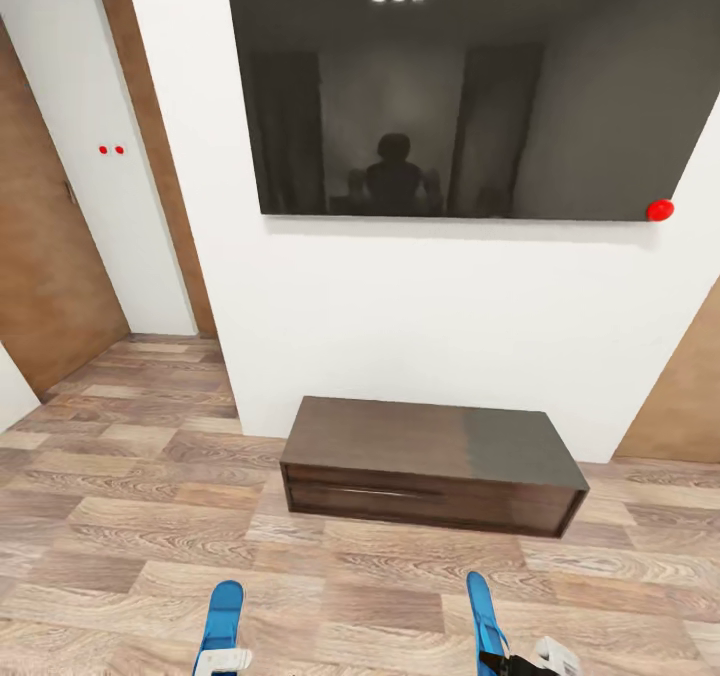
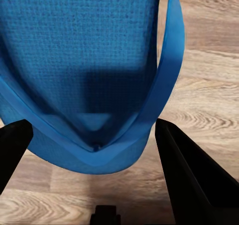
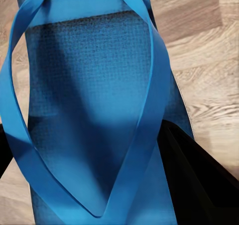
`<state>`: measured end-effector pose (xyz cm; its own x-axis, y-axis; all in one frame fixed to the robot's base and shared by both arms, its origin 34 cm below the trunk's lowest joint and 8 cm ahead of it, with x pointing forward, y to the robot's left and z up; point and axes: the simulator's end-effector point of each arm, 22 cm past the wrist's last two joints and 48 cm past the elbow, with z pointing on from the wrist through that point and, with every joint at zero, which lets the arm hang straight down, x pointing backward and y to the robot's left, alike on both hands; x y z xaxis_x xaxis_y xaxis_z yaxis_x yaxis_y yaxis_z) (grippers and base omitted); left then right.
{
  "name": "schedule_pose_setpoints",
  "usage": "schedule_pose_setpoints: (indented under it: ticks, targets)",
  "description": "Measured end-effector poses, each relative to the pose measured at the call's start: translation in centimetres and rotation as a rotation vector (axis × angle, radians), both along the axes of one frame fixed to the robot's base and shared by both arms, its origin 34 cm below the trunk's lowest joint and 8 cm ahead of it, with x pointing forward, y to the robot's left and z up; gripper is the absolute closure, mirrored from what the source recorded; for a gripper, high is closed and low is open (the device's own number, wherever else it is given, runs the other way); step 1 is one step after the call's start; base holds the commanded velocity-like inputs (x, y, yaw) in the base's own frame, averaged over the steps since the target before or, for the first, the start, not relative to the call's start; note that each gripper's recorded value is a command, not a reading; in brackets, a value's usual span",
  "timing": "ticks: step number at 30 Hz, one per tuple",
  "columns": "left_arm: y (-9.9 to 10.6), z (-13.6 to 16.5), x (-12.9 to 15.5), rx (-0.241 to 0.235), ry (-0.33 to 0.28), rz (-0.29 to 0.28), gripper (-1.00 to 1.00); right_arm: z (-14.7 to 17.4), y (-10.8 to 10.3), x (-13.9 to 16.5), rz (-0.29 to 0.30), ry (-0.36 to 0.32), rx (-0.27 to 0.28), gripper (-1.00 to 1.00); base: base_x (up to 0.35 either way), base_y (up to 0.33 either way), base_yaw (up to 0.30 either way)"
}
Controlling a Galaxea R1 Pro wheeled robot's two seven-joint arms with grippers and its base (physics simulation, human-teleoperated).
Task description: In the bedroom, move the book from the bed onto either nightstand, and place the two sandals side by side next to the bed.
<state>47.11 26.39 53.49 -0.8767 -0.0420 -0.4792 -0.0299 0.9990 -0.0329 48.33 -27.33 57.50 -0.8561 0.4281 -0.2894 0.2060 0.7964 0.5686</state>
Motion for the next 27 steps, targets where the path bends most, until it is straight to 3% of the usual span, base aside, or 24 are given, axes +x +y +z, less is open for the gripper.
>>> schedule_pose_setpoints:
  ticks: [27]
  targets:
    - [0.00,0.00,0.00,0.000,0.000,0.000,1.00,0.00,0.00,-0.01,0.000,0.000,0.000,1.00,0.000,0.000,0.290]
